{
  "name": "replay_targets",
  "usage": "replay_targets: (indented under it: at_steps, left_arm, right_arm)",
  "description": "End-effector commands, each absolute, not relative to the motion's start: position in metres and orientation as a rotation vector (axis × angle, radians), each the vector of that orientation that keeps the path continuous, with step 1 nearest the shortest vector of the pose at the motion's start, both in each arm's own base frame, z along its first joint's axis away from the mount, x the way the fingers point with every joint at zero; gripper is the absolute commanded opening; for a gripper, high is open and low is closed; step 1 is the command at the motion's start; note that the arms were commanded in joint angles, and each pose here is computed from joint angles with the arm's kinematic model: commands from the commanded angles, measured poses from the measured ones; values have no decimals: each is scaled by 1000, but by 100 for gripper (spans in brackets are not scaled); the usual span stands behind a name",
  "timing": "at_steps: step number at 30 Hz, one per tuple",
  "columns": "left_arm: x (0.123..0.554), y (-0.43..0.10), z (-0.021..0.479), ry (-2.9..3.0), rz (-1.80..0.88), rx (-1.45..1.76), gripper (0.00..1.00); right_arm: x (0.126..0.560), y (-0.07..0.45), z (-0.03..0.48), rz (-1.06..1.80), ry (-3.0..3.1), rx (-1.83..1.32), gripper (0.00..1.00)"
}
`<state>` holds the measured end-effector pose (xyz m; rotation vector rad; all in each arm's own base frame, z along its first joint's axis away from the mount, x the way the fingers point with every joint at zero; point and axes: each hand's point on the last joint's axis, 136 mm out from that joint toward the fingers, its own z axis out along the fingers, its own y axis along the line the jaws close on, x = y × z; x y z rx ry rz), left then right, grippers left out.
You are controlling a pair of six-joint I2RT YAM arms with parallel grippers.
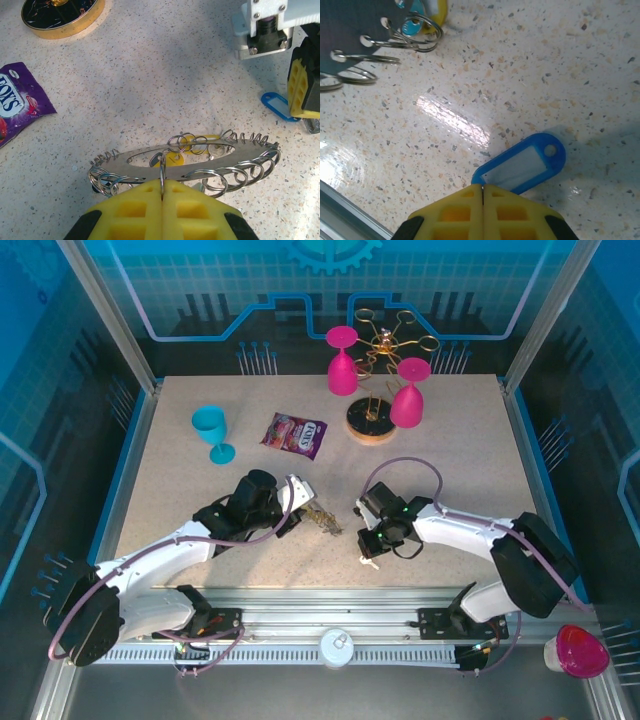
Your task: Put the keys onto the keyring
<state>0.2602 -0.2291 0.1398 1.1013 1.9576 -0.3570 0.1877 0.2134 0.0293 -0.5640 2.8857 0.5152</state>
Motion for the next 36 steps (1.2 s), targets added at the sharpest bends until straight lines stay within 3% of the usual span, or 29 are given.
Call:
replay_targets:
  at_steps: [1, 18, 36]
  left_arm:
    - [257, -235, 152, 1895, -386, 1115, 0]
    - [238, -254, 171, 1730, -538, 1179, 0]
    - [229, -264, 171, 1689, -629, 1195, 0]
  right_arm:
    - [189, 220, 53, 580, 2809, -622, 0]
    - [209, 267, 198, 742, 1858, -1056, 0]
    - [212, 316, 211, 1014, 1772, -1139, 0]
